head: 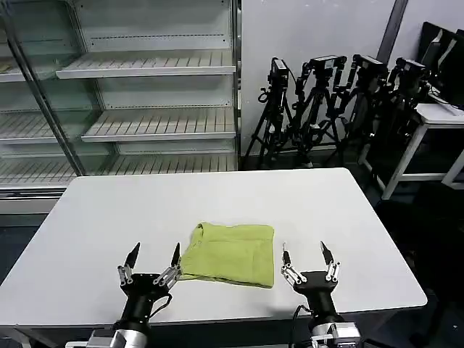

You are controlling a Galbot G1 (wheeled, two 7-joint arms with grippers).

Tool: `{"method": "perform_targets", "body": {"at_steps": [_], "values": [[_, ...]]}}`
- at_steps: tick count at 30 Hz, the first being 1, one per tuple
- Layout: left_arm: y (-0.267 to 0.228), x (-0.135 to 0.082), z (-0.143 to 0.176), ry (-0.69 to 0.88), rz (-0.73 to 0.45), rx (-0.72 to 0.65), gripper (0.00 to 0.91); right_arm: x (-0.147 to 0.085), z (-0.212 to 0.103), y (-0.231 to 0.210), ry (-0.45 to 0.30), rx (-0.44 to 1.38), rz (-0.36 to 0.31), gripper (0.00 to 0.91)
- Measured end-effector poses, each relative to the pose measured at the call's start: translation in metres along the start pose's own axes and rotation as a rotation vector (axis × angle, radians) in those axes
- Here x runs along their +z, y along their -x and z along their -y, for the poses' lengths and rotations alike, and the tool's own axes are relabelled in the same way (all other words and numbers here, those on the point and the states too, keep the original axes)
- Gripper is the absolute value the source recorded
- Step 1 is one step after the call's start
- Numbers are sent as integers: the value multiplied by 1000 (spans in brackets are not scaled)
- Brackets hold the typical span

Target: Fold and organize the clothes.

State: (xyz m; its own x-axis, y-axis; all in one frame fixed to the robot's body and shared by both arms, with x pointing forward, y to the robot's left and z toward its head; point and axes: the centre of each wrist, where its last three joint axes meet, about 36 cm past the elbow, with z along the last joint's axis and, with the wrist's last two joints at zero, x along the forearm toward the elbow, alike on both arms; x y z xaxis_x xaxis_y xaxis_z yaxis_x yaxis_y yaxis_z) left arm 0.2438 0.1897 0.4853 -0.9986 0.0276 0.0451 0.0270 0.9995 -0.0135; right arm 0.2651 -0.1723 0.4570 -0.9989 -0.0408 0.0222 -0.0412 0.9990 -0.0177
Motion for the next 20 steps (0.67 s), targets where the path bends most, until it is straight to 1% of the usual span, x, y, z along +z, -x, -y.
{"method": "perform_targets", "body": {"at_steps": [13,20], "values": [[-12,-8,-1,15,16,-24,907,-9,0,-9,-11,-6,-18,907],[-19,-12,-1,23,27,-40,907,-15,-2,-12,-14,4,-12,907]]}}
